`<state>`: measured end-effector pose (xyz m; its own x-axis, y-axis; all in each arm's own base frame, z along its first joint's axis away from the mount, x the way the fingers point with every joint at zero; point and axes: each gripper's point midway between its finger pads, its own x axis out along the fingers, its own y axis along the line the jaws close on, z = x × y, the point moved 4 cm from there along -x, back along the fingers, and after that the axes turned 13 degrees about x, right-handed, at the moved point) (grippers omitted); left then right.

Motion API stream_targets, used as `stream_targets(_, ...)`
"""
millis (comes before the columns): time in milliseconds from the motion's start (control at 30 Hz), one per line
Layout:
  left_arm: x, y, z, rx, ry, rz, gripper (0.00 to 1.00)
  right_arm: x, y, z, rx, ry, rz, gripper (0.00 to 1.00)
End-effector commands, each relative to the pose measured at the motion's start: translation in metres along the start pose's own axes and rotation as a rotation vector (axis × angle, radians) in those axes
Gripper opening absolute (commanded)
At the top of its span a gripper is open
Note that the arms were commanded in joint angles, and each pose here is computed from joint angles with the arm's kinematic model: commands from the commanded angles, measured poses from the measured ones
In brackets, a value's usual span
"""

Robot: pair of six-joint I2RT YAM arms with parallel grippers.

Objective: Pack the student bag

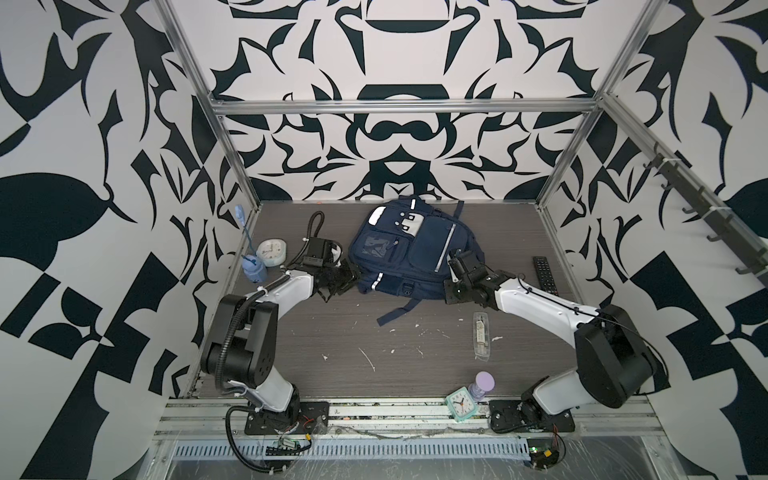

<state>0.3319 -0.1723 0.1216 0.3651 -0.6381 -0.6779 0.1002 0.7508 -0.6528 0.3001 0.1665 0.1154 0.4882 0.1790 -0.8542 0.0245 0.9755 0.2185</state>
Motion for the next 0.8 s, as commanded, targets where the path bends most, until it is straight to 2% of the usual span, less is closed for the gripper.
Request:
stream_targets(0, 0.011, -0.006, -0.028, -0.002, 0.053, 0.035, 0.59, -0.004, 0.008, -0.001, -0.026, -0.003, 0.020, 0.00)
stream_targets(133, 0.032, -0.009, -0.040, -0.021, 0.078, 0.029, 0.60, -0.006, 0.010, -0.002, -0.032, -0.004, 0.025, 0.00)
stream_targets(367, 0.065, -0.003, -0.032, -0.032, 0.076, 0.032, 0.58, -0.011, 0.019, -0.004, -0.047, -0.005, 0.052, 0.00)
stream_targets(533, 0.071, 0.010, -0.017, -0.044, 0.047, 0.044, 0.41, -0.017, 0.040, -0.015, -0.136, -0.007, 0.108, 0.00)
stream_targets(633, 0.058, 0.020, 0.000, -0.062, 0.007, 0.055, 0.25, -0.021, 0.053, -0.020, -0.167, 0.006, 0.152, 0.00)
stream_targets(767, 0.038, 0.035, 0.024, -0.087, -0.043, 0.077, 0.11, -0.024, 0.067, -0.022, -0.175, 0.029, 0.217, 0.00)
